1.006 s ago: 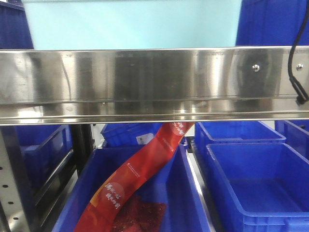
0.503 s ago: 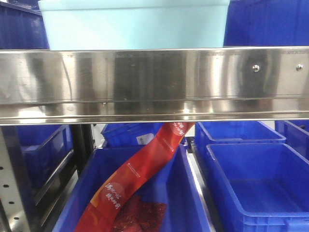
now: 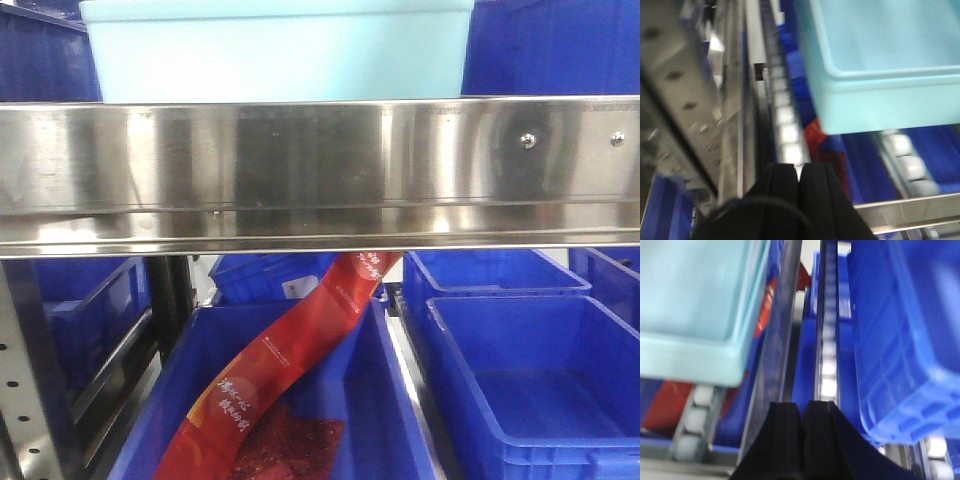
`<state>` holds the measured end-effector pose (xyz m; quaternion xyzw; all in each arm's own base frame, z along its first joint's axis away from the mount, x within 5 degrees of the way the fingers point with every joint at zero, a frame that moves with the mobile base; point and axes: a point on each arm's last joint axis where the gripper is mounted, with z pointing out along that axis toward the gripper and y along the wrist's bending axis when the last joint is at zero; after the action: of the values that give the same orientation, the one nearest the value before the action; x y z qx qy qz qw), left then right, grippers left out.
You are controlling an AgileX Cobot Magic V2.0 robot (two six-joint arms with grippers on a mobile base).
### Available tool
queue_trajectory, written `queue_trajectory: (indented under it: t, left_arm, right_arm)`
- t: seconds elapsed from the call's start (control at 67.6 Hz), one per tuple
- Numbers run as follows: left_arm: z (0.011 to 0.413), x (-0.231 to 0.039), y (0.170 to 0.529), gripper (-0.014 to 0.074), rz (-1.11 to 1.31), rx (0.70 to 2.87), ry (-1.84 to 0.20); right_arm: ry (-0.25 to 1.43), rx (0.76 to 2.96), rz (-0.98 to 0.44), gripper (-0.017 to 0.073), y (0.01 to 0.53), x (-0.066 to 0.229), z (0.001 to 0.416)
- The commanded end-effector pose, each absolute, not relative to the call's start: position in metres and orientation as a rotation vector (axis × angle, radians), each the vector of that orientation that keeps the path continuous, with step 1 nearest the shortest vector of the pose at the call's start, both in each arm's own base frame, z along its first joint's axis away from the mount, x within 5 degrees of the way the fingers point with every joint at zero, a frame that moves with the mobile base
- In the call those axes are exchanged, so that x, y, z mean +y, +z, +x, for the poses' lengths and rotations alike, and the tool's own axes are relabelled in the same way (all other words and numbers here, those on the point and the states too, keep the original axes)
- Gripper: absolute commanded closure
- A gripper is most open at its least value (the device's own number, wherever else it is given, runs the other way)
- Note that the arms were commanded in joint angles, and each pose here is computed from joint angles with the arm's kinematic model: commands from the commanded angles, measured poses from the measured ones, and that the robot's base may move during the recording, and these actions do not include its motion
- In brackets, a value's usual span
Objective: Move two blue bins to right shelf middle
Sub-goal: 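Lower the light-blue bin with both grippers onto the upper shelf rollers, then open both grippers and release the light-blue bin on the shelf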
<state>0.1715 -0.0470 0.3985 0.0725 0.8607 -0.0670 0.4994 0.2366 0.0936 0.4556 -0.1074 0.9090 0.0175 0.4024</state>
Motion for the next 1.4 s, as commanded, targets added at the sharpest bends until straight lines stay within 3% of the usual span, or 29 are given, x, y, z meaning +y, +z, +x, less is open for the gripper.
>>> queue_trajectory:
  t: [0.0, 0.296, 0.547, 0.976, 1.39]
  left_arm:
    - [0.155, -0.037, 0.386, 0.0704, 0.118, 1.997, -0.184]
    - [0.102, -0.019, 0.334, 0.0704, 0.109, 1.962, -0.147]
    - [0.071, -0.010, 0.323, 0.0704, 0.107, 1.869, -0.141]
    - [0.055, -0.006, 0.326, 0.0704, 0.099, 1.796, -0.152]
    - [0.055, -0.006, 0.326, 0.0704, 0.099, 1.796, -0.152]
  right_arm:
    - [0.040, 2.229, -0.295, 0.0720, 0.443, 0.087, 0.226]
    - [0.119, 2.083, -0.379, 0.0720, 0.361, 0.072, 0.179]
    - [0.223, 1.839, -0.394, 0.0720, 0.318, 0.055, 0.129]
    - [0.296, 1.468, -0.310, 0.0721, 0.319, 0.019, 0.051]
    - [0.298, 1.450, -0.305, 0.0721, 0.320, 0.017, 0.048]
